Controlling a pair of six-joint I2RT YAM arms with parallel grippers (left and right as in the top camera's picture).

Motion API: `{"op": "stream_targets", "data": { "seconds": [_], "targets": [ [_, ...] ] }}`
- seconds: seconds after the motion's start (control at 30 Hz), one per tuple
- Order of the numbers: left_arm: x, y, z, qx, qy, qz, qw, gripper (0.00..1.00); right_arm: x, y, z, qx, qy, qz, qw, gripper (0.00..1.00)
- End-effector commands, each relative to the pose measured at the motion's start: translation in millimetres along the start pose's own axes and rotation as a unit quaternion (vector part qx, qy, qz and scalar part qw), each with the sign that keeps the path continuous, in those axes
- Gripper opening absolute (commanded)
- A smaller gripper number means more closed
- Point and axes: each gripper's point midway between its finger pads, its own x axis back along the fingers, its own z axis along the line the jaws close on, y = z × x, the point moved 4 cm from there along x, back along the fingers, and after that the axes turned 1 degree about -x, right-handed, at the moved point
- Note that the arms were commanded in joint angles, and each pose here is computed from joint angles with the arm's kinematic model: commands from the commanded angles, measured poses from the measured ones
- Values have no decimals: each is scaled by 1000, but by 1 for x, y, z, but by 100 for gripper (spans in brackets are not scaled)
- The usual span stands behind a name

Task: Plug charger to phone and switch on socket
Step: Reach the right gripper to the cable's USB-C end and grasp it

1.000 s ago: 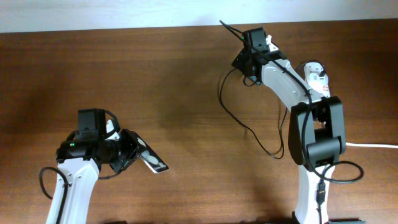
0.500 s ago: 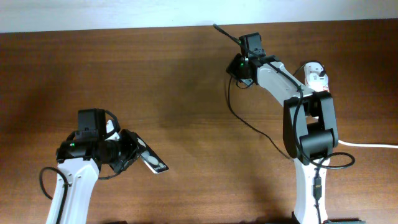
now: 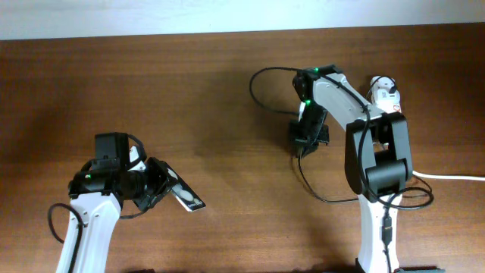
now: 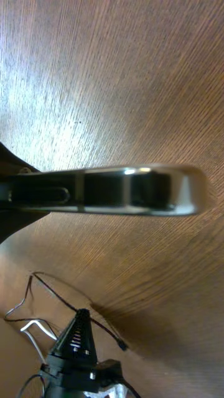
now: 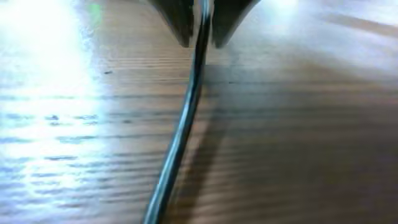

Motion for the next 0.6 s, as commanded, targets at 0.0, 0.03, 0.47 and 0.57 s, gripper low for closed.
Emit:
{"op": "stream_targets", "data": {
  "seconds": [0.0, 0.03, 0.47, 0.57],
  "targets": [
    [2, 0, -3, -11, -8, 1, 1000, 0, -5, 0, -4, 33, -58, -13, 998, 36],
    [2, 0, -3, -11, -8, 1, 1000, 0, -5, 3, -6, 35, -71, -23, 997, 42],
    [2, 0, -3, -11, -8, 1, 1000, 0, 6, 48, -19, -66, -135, -165, 975, 41],
    [2, 0, -3, -11, -8, 1, 1000, 0, 5, 51, -19, -67, -138, -170, 973, 39]
  ]
}}
